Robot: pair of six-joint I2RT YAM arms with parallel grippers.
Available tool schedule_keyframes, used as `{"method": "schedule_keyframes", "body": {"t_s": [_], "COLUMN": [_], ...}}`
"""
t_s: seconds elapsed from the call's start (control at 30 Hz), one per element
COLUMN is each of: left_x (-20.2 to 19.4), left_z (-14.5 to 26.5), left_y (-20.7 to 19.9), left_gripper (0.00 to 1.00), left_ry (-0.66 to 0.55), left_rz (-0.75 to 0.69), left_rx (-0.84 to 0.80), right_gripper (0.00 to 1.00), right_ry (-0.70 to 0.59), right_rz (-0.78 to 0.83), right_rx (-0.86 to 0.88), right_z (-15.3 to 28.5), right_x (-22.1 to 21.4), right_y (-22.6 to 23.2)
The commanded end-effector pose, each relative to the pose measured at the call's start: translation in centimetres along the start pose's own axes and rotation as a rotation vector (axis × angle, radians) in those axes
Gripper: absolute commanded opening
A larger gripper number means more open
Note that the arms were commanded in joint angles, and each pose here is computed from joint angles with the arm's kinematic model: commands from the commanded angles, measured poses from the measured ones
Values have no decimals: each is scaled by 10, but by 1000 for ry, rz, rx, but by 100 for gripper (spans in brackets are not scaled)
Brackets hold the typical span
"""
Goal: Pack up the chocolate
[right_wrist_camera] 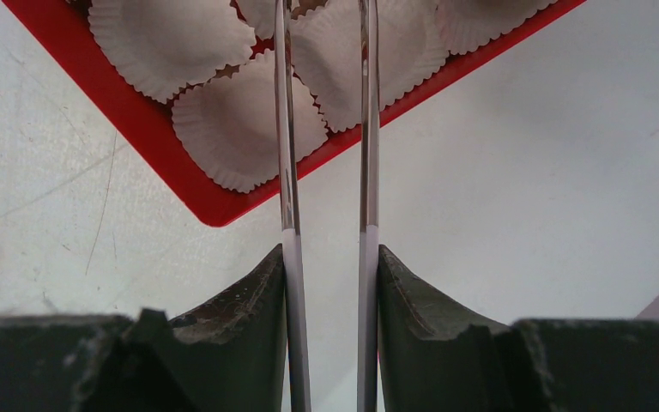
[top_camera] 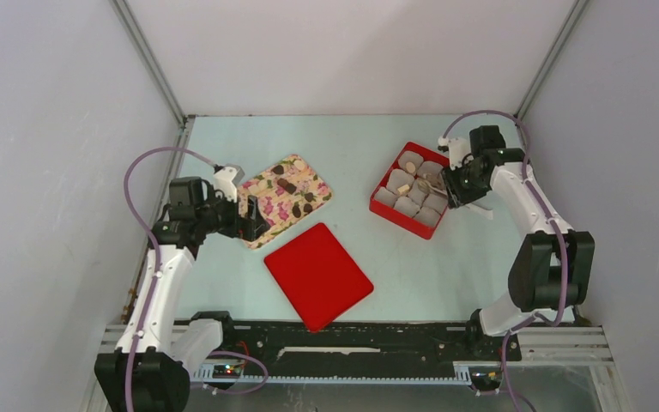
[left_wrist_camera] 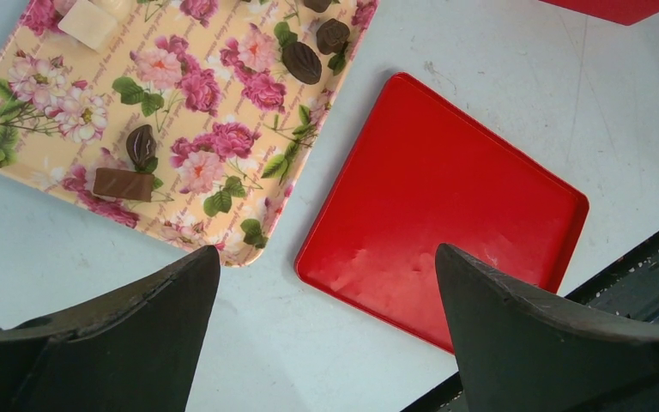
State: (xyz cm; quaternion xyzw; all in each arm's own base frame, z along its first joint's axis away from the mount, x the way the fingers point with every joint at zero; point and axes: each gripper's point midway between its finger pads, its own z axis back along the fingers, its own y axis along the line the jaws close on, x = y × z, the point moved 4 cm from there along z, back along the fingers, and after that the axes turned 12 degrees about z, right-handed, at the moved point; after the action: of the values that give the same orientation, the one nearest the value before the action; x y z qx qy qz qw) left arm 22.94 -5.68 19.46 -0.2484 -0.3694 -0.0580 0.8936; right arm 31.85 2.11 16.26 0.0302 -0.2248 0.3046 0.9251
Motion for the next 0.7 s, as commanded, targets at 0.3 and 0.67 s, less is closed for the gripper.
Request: {"method": "schedule_keyframes", "body": {"t_s": [0.3, 0.67], "left_x": [14, 13], "left_z": [12, 10], "left_y": [-6, -5], "left_gripper": [100, 100], "left_ry": [-62, -61], "left_rz": [-53, -55], "left_rx": [3, 1], "right_gripper": [40, 41], "right_ry": [-32, -21], "right_rz": [13, 22], "right_rx": [11, 41], "right_z": [-20, -25], "right_x": [10, 12], "right_y": [-7, 2]}}
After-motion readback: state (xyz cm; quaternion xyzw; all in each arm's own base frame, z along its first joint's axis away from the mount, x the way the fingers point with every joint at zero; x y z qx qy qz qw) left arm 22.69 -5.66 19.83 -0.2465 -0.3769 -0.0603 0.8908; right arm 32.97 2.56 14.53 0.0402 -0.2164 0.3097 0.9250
